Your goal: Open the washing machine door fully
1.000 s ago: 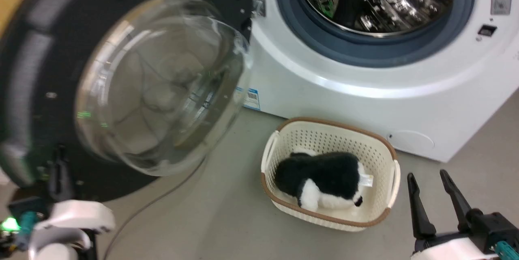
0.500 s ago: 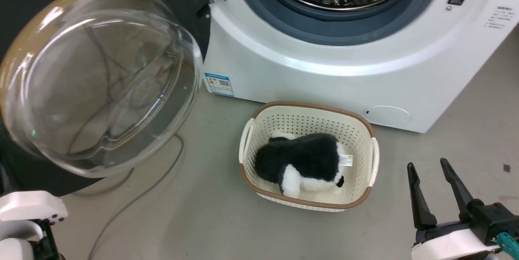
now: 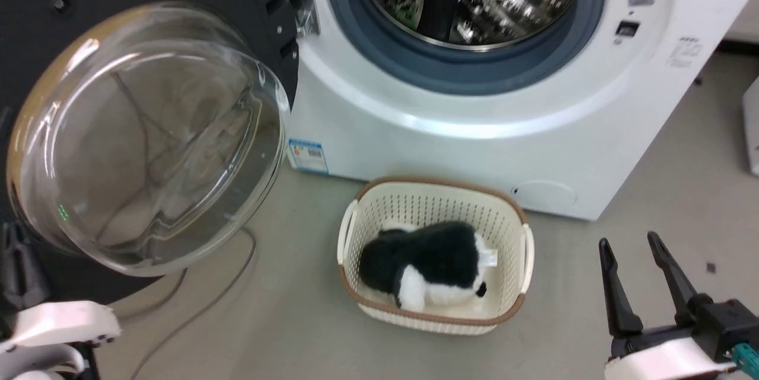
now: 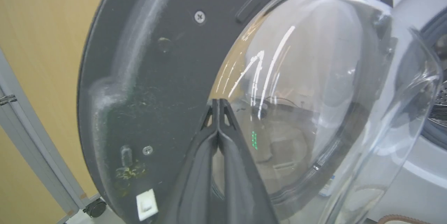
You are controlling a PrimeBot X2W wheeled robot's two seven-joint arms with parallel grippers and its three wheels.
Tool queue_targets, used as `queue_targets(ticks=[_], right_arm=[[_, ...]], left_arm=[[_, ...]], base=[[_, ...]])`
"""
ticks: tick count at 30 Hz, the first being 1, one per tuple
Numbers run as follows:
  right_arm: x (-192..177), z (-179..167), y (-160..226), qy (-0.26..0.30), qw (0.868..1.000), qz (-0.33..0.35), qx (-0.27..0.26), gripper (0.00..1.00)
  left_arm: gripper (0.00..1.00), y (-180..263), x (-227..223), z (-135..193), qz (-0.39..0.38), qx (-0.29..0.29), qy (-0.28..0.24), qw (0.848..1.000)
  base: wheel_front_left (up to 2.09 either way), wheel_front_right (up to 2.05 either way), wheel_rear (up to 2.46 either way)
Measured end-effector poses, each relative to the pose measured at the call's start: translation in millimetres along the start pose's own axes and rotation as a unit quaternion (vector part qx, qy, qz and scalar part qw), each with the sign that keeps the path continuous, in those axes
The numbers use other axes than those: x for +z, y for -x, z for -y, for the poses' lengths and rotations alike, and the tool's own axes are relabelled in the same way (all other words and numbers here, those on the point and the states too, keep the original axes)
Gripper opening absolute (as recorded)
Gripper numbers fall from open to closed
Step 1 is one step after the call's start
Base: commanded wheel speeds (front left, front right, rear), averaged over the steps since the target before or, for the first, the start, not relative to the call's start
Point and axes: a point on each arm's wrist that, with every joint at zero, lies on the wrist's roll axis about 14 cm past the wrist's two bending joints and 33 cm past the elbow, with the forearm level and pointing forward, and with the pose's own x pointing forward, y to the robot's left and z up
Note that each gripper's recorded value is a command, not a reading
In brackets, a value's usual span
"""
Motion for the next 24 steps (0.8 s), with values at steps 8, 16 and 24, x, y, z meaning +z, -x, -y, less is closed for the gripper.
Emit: queue_targets(ticks=[8,16,24], right_arm=[[29,9,26,0.014,0.999,0.033,-0.019,1.0],[46,28,52,0.025,0.997,0.053,-0.053,1.0],[53,42,72,0.029,0.994,0.063,-0.081,1.0]], left_arm=[[0.0,27,41,31,0.063,-0.068,0.038,0.995],[1.0,47,53,82,0.077,-0.156,0.074,0.982],[1.0,66,48,135,0.061,-0.24,0.092,0.964]], base=[[0.0,0.0,0.0],[0.0,0.0,0.0],[0.0,0.0,0.0]])
